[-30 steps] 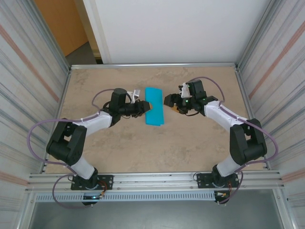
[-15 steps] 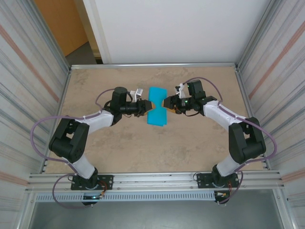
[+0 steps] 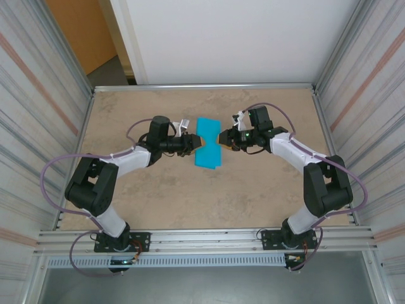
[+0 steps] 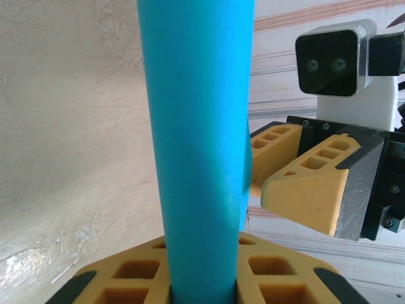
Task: Fold a paper plane with a square sheet of paper (pick it up from the middle)
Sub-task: First fold in half a square sheet of paper at the center of the table.
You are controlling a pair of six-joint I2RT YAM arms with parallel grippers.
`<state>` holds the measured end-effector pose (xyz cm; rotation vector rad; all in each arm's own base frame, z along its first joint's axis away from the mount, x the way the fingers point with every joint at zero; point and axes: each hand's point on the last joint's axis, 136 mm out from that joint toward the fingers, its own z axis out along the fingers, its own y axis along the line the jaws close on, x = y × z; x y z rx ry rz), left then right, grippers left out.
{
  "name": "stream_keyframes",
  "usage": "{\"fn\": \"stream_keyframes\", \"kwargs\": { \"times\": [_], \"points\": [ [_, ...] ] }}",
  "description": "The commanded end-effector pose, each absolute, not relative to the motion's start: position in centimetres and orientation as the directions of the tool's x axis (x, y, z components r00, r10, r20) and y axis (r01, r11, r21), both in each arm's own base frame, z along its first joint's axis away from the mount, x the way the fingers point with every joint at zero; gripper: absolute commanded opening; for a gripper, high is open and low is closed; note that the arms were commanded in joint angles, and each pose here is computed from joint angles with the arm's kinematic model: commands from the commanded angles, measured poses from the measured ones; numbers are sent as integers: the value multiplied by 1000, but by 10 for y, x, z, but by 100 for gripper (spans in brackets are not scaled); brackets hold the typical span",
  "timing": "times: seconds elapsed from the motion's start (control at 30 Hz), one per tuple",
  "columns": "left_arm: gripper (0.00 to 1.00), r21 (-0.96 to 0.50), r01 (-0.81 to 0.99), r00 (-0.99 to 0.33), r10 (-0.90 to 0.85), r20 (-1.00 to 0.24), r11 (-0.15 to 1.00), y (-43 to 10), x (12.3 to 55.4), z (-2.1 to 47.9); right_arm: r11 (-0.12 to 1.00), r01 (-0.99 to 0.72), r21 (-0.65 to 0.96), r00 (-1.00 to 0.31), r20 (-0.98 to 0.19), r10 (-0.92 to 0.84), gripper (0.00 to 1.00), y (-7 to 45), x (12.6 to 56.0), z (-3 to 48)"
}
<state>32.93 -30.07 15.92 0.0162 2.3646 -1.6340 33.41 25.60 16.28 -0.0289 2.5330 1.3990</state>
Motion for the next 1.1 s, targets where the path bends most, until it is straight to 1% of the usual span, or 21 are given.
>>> {"fn": "stream_keyframes", "kwargs": {
  "times": [0.0,0.07,0.17,0.27,0.37,0.5,0.6,0.8,0.9,0.93,1.07],
  "points": [
    [22,-908,189,-959,-128,-253,375,-303,334,163,533,-155,832,-969,-233,81,23,261,337,167],
    [22,-907,189,-959,-128,-253,376,-303,334,163,535,-150,831,-970,-228,84,22,260,339,166],
    [22,-906,186,-959,-131,-252,381,-303,334,161,546,-134,827,-973,-214,87,16,260,340,162],
    [25,-903,178,-960,-132,-246,391,-302,333,158,559,-118,821,-975,-203,93,8,259,340,158],
    [34,-895,151,-962,-146,-231,421,-298,334,148,580,-100,809,-975,-197,107,5,255,342,154],
    [55,-867,84,-960,-194,-203,491,-282,336,127,606,-71,793,-976,-180,121,3,250,341,149],
    [65,-857,58,-949,-238,-207,512,-265,339,125,632,-53,773,-975,-176,133,2,242,340,149],
    [81,-826,32,-919,-309,-246,563,-228,342,130,707,-72,703,-969,-218,119,2,227,336,172],
    [87,-819,23,-909,-329,-256,573,-218,340,130,715,-103,691,-965,-244,96,2,229,333,191],
    [92,-818,20,-907,-334,-257,575,-216,340,129,714,-117,690,-964,-252,86,2,232,332,197],
    [94,-818,20,-903,-340,-261,575,-214,339,129,687,-172,706,-961,-273,39,3,255,329,210]
  ]
}}
